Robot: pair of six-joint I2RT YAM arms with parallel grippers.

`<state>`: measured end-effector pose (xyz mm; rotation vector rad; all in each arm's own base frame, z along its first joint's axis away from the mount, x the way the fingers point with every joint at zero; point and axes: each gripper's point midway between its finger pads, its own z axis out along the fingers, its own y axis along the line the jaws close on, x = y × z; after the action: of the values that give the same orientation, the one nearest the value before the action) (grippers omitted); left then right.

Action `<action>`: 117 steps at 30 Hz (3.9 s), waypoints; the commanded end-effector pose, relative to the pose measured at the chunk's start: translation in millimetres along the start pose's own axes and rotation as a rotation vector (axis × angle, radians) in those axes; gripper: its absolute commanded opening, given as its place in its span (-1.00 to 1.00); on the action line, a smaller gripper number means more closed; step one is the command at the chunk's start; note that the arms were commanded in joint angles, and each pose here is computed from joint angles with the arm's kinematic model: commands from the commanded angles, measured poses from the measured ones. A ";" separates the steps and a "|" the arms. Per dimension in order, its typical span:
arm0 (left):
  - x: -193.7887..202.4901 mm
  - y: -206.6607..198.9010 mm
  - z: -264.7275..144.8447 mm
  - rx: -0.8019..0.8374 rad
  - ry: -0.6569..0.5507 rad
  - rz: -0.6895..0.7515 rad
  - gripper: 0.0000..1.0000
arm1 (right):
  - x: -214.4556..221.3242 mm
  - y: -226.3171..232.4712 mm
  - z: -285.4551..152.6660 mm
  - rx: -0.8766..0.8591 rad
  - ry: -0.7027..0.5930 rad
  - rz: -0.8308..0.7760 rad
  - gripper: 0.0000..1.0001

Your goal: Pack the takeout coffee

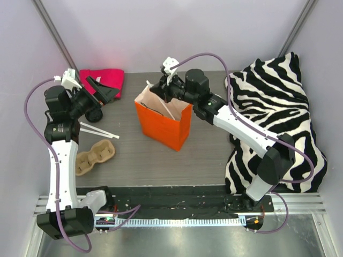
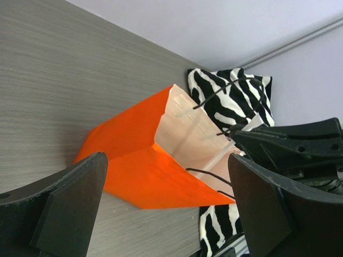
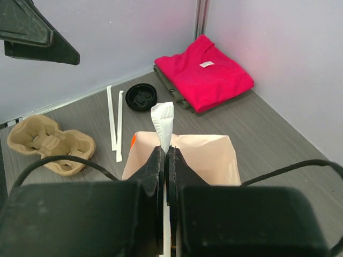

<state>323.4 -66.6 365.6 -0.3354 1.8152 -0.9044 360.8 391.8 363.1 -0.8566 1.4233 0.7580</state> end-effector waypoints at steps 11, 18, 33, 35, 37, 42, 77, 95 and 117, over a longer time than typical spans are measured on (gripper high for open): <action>-1.1 18.0 12.7 -0.028 0.026 -0.052 0.99 | 23.2 0.9 -2.0 0.007 0.004 0.084 -0.81; -0.2 23.7 14.3 -0.052 0.045 -0.039 0.99 | 8.1 -4.0 -11.9 0.034 0.008 0.085 -0.18; -0.4 25.9 4.4 -0.088 0.135 0.163 0.99 | -109.1 -18.1 -92.0 0.123 -0.140 0.057 0.43; -2.9 22.2 5.5 -0.067 0.138 0.202 0.99 | -103.7 -23.0 -99.9 0.137 -0.121 0.052 0.36; -2.8 21.8 8.7 -0.056 0.151 0.199 0.99 | -90.3 -22.1 -98.6 0.128 -0.082 0.063 0.23; -0.3 19.4 10.8 -0.036 0.153 0.173 0.99 | -62.3 -20.1 -65.4 0.053 0.017 0.097 0.06; 14.8 44.2 19.4 -0.081 0.172 0.125 0.99 | 67.8 -9.7 51.0 -0.067 0.297 -0.009 0.11; 13.9 44.0 23.2 -0.071 0.176 0.114 1.00 | -3.7 1.2 10.9 -0.055 0.193 0.005 -0.98; 14.6 43.7 21.7 -0.069 0.167 0.119 0.99 | 37.0 22.7 -12.7 -0.076 0.293 0.184 -0.99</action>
<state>343.9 -53.4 309.9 -0.2334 2.0452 -0.8082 347.7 391.1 299.5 -0.9646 1.8189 0.7971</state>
